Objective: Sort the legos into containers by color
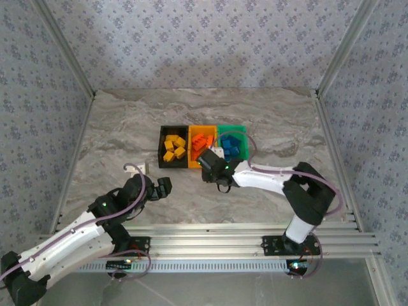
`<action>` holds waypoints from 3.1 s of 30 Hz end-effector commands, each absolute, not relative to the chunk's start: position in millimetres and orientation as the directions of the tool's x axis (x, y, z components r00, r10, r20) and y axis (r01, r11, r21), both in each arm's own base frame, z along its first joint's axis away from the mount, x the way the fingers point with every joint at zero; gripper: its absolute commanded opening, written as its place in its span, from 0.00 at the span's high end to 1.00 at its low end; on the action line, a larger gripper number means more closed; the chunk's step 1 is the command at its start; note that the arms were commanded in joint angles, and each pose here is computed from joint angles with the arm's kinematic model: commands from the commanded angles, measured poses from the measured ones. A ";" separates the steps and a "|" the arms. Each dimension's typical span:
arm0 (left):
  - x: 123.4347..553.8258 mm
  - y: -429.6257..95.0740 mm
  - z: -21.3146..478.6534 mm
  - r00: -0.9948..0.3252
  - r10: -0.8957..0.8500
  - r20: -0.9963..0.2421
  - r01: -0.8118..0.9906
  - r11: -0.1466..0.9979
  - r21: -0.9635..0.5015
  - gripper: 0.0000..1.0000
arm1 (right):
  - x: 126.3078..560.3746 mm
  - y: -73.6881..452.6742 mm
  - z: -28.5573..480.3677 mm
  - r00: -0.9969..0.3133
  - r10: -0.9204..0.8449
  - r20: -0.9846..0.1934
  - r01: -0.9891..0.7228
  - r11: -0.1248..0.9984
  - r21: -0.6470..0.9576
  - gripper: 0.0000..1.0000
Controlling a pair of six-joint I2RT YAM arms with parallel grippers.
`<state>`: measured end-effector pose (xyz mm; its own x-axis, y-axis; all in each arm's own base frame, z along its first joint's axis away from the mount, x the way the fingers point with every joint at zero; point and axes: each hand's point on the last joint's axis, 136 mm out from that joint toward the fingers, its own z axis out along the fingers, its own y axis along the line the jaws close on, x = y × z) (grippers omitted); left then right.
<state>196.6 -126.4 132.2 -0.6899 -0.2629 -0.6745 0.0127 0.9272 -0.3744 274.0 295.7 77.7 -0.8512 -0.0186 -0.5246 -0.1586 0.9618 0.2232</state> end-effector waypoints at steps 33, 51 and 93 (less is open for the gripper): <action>230.5 -103.3 190.8 -0.491 -0.221 -0.843 -0.036 0.972 -0.234 0.01 | 329.6 299.9 250.5 -0.575 0.037 -0.817 -0.397 0.861 0.319 0.06; 365.3 41.0 162.9 -0.416 -0.071 -0.907 -0.497 0.853 0.161 0.00 | 302.1 135.0 184.5 -0.595 0.270 -0.757 0.003 0.942 0.334 0.00; 390.2 38.3 93.3 -0.339 -0.059 -0.939 -0.258 0.966 0.033 0.00 | 350.1 -20.9 146.8 -0.290 0.010 -0.957 0.191 0.980 -0.048 0.00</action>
<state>382.3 40.5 78.8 -0.3911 -0.0443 -0.9193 -0.2658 0.9617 0.0668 335.4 -26.3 146.8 -0.3355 0.0849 -0.9382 0.2665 0.9638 -0.0081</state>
